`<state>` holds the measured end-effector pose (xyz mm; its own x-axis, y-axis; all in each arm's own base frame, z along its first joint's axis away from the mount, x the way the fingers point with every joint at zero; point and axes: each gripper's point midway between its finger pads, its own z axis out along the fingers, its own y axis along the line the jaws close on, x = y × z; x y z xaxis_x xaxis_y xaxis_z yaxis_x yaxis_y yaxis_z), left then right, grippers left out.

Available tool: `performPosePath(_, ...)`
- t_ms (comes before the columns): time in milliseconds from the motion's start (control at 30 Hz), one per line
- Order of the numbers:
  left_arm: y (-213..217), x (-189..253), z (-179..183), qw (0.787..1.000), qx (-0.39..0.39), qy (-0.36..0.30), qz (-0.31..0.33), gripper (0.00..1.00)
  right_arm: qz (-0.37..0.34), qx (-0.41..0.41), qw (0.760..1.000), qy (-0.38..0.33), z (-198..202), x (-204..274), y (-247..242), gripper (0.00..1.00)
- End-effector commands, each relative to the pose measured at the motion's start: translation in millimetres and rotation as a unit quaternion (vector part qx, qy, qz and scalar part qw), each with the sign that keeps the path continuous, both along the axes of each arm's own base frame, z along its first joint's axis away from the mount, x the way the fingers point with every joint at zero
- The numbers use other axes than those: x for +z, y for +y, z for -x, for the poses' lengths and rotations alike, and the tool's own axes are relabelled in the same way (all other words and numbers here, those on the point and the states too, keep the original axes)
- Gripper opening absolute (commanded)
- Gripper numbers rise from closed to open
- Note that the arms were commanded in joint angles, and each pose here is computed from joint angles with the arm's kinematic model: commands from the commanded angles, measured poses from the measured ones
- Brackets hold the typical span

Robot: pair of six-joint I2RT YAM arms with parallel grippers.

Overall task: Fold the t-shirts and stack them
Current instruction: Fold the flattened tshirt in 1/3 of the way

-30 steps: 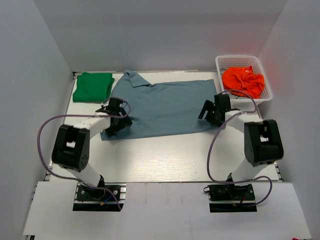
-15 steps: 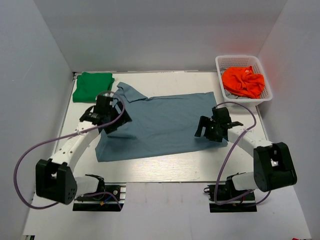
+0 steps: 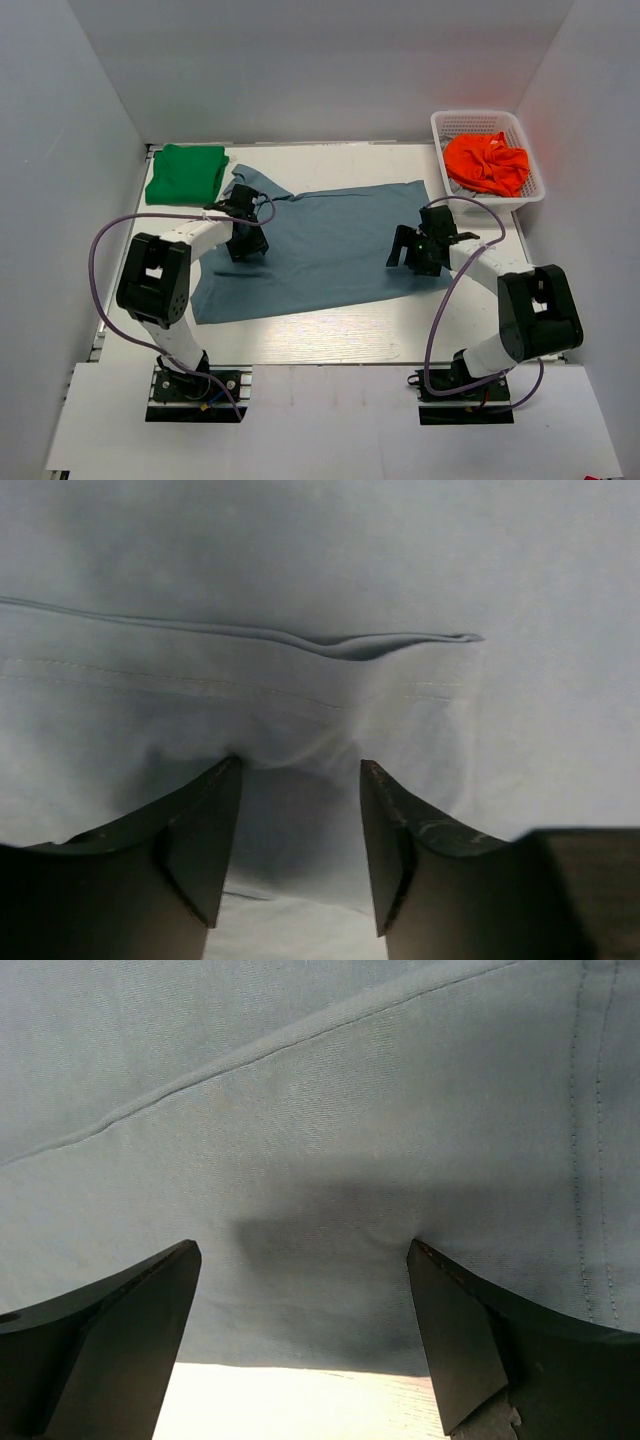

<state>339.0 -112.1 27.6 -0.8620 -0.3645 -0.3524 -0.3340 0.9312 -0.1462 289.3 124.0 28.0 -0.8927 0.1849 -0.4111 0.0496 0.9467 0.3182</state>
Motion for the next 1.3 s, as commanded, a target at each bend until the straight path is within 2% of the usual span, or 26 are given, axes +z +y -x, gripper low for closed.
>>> performPosePath(0, 8.7, 11.8, -9.6, 0.999, 0.013, -0.026, -0.038, 0.60, 0.006, -0.001, 1.000, 0.016, 0.7, -9.5, -1.4, 0.90)
performPosePath(33, 10.1, 8.2, -9.4, 0.999, 0.019, -0.023, -0.042, 0.60, 0.007, -0.003, 1.000, 0.018, 0.5, -10.9, -1.8, 0.90)
performPosePath(67, 7.3, 3.0, -7.3, 0.999, 0.014, -0.016, -0.045, 0.55, 0.009, -0.005, 1.000, 0.018, 0.3, -10.8, -2.8, 0.90)
performPosePath(133, 9.4, -3.2, -6.3, 0.999, 0.015, -0.009, -0.052, 0.51, 0.012, -0.005, 1.000, 0.021, 0.9, -11.8, -3.3, 0.90)
performPosePath(200, 5.3, -7.0, -8.0, 0.998, 0.010, 0.000, -0.055, 0.42, 0.014, -0.009, 1.000, 0.021, 0.8, -11.4, -4.5, 0.90)
performPosePath(433, 3.2, -8.4, -16.6, 0.997, -0.007, 0.007, -0.072, 0.41, 0.024, -0.015, 0.999, 0.021, 2.0, -12.4, -9.4, 0.90)
performPosePath(467, 3.2, -9.2, -17.4, 0.997, -0.012, 0.011, -0.076, 0.37, 0.025, -0.015, 0.999, 0.022, 2.7, -12.5, -9.6, 0.90)
performPosePath(500, 1.7, -9.3, -16.9, 0.997, -0.014, 0.012, -0.072, 0.23, 0.026, -0.016, 0.999, 0.022, 3.2, -13.4, -10.4, 0.90)
performPosePath(633, -3.3, -9.5, -15.1, 0.997, -0.025, 0.014, -0.068, 0.00, 0.030, -0.019, 0.999, 0.019, 4.6, -13.1, -12.1, 0.90)
performPosePath(1000, -5.3, 49.7, -24.8, 0.995, -0.035, -0.052, -0.073, 0.00, 0.027, -0.019, 0.999, 0.019, 7.7, -15.9, -12.3, 0.90)
performPosePath(1267, -28.9, 56.0, -27.3, 0.992, -0.089, -0.063, -0.061, 0.00, 0.027, -0.018, 0.999, 0.019, 7.8, -17.5, -11.6, 0.90)
